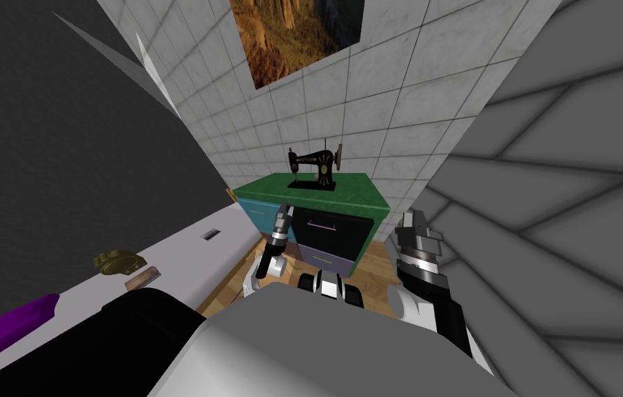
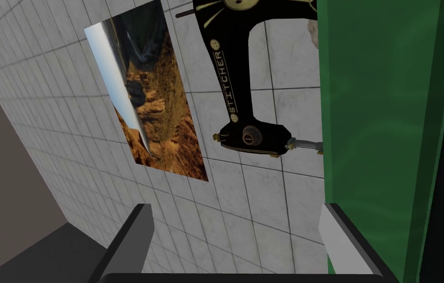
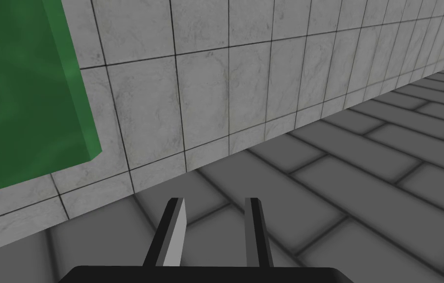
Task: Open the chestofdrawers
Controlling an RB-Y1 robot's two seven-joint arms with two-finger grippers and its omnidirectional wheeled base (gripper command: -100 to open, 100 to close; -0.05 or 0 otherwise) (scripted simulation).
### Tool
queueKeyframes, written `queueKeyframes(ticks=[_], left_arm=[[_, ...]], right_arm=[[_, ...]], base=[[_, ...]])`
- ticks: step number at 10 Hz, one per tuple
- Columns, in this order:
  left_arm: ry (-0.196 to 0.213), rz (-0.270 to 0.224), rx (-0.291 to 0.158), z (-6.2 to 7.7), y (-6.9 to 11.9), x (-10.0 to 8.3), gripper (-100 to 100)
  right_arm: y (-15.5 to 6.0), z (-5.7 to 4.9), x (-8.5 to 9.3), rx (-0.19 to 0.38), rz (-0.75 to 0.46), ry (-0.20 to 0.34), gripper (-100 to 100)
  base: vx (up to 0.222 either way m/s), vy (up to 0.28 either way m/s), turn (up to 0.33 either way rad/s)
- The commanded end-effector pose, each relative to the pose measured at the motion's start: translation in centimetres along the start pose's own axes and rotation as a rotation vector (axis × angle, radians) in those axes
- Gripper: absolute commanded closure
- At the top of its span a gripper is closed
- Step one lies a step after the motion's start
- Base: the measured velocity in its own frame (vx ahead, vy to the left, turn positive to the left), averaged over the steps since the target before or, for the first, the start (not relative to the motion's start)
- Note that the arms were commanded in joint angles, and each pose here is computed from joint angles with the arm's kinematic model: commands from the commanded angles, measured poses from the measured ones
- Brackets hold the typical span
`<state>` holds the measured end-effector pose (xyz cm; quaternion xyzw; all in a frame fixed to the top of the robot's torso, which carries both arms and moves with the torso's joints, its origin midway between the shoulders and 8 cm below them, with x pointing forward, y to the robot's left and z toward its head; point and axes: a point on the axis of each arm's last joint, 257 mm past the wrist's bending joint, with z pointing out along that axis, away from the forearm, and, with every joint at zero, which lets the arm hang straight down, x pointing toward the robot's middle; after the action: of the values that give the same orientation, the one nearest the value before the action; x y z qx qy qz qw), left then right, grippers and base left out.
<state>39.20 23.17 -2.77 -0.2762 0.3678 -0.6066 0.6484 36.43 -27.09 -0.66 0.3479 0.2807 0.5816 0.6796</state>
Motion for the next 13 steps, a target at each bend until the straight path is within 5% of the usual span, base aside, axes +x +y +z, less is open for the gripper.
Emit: queueKeyframes(ticks=[1,13], left_arm=[[-0.004,-0.013,-0.066,-0.5,2.7,0.4,-100],[0.039,-0.028,-0.319,-4.0,13.7,3.2,-100]], right_arm=[[0.0,0.0,0.0,0.0,0.0,0.0,0],[0.0,0.0,0.0,0.0,0.0,0.0,0]], base=[[-0.04,-0.014,-0.03],[-0.032,-0.015,-0.031]])
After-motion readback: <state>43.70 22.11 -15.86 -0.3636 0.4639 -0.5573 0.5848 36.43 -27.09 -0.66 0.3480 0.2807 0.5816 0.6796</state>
